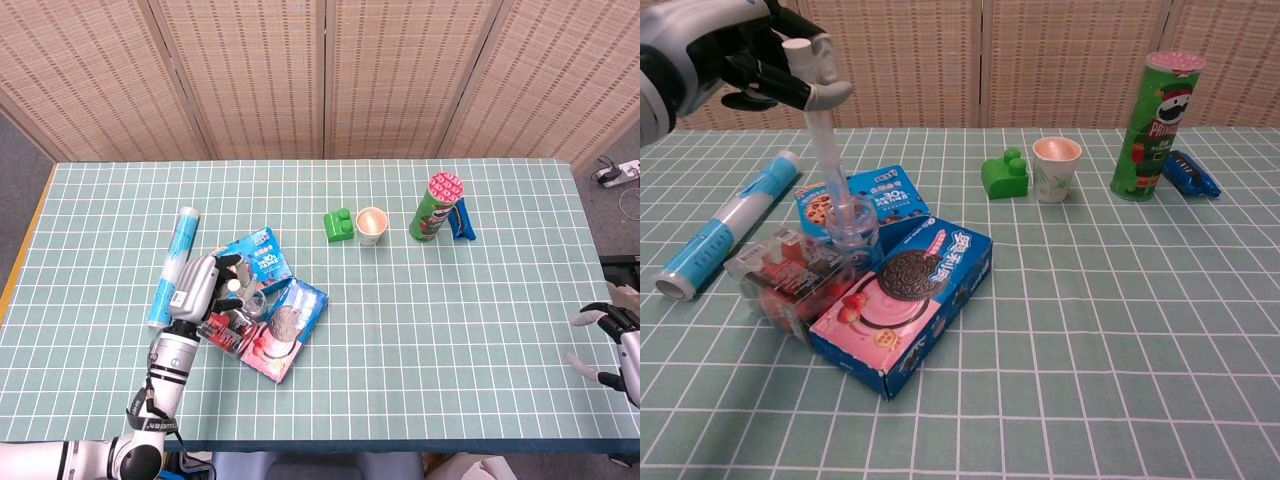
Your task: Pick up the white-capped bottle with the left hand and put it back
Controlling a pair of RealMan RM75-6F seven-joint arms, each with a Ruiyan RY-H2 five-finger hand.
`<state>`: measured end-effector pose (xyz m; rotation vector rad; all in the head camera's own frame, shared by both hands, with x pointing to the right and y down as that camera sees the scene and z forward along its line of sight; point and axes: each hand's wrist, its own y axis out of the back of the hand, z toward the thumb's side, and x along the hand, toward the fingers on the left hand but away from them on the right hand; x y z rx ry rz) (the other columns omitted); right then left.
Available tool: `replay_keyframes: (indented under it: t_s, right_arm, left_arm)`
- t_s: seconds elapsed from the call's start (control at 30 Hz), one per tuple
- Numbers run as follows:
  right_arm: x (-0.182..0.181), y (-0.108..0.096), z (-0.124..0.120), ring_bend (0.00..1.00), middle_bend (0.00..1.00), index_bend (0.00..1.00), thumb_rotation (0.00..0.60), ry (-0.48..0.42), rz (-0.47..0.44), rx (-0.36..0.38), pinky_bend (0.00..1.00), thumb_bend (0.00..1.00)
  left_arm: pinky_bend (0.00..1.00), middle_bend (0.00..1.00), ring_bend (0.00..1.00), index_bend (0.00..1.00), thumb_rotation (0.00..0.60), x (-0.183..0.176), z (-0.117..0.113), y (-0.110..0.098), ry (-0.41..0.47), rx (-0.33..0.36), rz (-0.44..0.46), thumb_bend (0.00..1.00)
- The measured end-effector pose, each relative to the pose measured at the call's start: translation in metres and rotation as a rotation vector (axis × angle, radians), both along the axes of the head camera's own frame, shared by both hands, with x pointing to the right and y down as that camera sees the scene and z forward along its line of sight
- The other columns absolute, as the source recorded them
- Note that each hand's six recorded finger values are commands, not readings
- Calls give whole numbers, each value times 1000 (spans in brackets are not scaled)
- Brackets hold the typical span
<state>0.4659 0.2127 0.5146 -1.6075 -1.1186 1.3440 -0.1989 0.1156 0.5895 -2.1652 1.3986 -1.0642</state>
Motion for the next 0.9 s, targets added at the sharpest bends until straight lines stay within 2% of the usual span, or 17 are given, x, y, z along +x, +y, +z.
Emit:
replay_keyframes:
  t_s: [0.9]
  right_arm:
    - [0,-1,2,345,372,437,600,2,0,-8,585,99]
  left_arm:
    - [1000,1000,947,840,600,12,32,7,-49,14,16,395]
